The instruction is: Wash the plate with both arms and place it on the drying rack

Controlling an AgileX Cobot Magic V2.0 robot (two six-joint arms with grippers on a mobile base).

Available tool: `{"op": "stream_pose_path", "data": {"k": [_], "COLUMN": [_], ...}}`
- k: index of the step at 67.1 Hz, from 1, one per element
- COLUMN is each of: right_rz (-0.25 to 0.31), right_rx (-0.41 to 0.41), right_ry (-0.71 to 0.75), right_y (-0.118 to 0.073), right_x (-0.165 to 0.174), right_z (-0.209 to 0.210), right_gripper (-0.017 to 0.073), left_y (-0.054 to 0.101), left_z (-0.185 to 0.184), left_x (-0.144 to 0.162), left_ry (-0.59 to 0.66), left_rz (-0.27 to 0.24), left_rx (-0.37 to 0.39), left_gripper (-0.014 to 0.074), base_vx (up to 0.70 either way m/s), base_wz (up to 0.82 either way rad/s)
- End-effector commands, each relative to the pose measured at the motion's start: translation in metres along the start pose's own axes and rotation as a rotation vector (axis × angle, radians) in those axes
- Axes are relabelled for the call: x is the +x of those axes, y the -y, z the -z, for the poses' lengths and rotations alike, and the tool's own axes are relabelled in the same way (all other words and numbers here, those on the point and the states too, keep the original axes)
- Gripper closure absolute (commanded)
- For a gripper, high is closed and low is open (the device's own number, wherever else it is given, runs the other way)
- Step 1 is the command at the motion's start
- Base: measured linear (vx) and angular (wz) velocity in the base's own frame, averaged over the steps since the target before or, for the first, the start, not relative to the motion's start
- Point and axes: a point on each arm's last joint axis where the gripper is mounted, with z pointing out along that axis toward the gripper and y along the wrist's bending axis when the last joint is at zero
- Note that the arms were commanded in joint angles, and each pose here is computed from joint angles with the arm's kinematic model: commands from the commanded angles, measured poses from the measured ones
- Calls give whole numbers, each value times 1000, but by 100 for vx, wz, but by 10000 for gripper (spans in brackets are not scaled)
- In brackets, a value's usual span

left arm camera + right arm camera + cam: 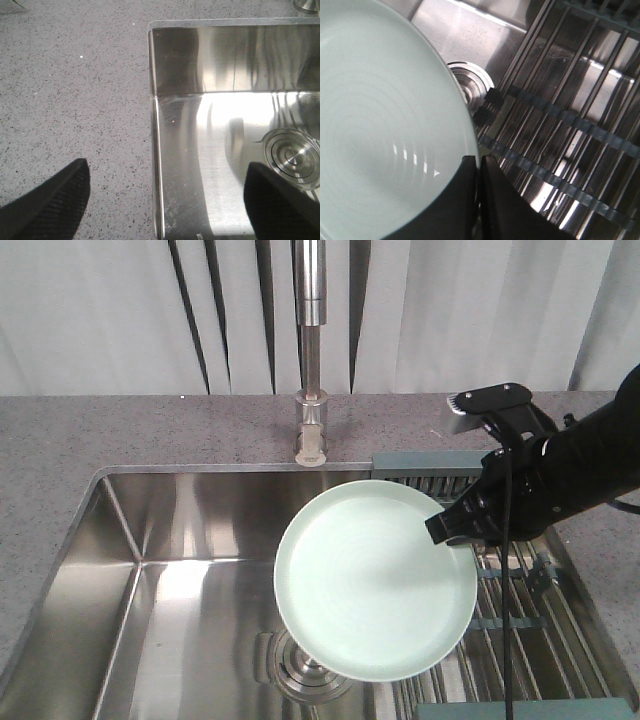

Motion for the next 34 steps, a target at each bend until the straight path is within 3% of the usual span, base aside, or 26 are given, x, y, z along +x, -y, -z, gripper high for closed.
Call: {"op": "stream_pose_path", "data": {"k": [1,22,34], "right_rz": [25,102,124], "right_rx": [-20,-110,-137], "right_ry": [93,114,124], "right_y": [-16,-62,-77], "right_x": [-3,-10,-32], "right_z": [15,6,5], "right_gripper": [561,561,561], "left_y": [1,1,1], "left_z": [4,4,4], "left_x": [-11,-11,-11], "left_ry": [77,77,77], "left_rz": [5,5,5], "left_rx": [11,11,11], "left_gripper": [8,8,8], "base_vx": [0,0,0], "base_wz": [0,0,0]}}
